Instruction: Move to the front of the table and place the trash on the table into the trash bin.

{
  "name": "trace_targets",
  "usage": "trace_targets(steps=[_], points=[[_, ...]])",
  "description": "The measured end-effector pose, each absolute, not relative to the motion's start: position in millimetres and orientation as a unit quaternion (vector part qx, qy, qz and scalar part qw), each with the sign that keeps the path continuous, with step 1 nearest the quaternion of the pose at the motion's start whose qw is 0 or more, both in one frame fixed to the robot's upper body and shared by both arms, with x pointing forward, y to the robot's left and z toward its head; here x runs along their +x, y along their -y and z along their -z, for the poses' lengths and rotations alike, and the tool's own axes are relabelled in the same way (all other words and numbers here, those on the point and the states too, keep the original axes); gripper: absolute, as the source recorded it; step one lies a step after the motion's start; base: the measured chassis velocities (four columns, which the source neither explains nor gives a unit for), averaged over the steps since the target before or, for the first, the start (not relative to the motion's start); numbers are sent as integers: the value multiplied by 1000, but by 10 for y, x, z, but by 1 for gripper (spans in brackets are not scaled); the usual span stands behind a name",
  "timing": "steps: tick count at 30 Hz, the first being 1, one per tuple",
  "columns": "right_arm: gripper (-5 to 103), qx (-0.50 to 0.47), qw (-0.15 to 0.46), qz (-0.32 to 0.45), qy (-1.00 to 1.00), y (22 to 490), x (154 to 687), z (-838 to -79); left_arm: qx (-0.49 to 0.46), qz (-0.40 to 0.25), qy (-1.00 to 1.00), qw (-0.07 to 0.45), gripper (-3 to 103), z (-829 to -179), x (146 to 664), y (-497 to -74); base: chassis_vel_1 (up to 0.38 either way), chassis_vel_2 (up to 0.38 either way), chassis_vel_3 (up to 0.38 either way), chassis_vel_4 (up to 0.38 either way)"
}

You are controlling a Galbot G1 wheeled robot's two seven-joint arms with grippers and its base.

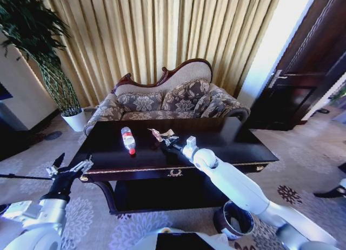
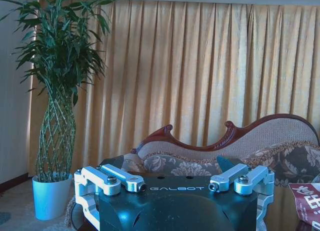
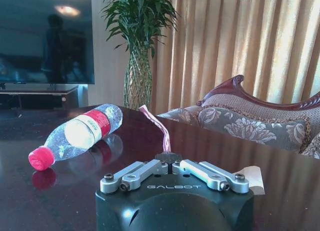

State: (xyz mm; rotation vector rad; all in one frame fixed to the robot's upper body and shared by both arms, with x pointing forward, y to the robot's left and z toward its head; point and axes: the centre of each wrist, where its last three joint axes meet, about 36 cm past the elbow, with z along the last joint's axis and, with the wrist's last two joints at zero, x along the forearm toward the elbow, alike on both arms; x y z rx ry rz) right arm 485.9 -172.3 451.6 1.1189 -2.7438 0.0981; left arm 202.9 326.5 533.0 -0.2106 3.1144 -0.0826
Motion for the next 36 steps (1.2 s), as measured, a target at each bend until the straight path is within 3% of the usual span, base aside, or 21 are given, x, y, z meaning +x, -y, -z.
trace_targets(steps=[3,5,12,15,16,18,20,23,26,27,35,36], points=[[-1,376,93,-32,922,1736,4828,-4529,-67,27,-997,9,100,-5326,2028,-3261,0,0,0,0],[4,376,94,-32,921,1738,4821,-4529,-67,27,-997,9,100,-5323,2028,-3256,0,0,0,0],[37,373,94,-33,923,1753,4850,-4534,-63,27,-998,7,100,-5310,2035,-3232,0,0,0,0],[37,372,94,-34,923,1754,4864,-4542,-63,26,-998,7,100,-5308,2036,-3228,0,0,0,0],[47,372,93,-35,923,1751,4876,-4550,-62,26,-998,7,100,-5308,2037,-3227,0,0,0,0],[58,374,91,-35,922,1722,4901,-4564,-62,26,-998,7,100,-5307,2038,-3225,0,0,0,0],[58,374,90,-35,922,1709,4918,-4568,-62,26,-998,7,100,-5306,2039,-3224,0,0,0,0],[74,376,87,-34,922,1652,4967,-4586,-62,27,-998,8,100,-5307,2042,-3222,0,0,0,0],[79,377,85,-34,922,1622,4995,-4602,-63,26,-998,8,100,-5308,2042,-3224,0,0,0,0],[85,378,83,-35,922,1603,5012,-4615,-63,26,-998,9,100,-5309,2041,-3225,0,0,0,0],[93,384,81,-33,919,1508,5038,-4617,-65,27,-997,10,100,-5308,2042,-3224,0,0,0,0],[88,385,81,-32,919,1489,5038,-4611,-65,27,-997,10,100,-5308,2043,-3223,0,0,0,0]])
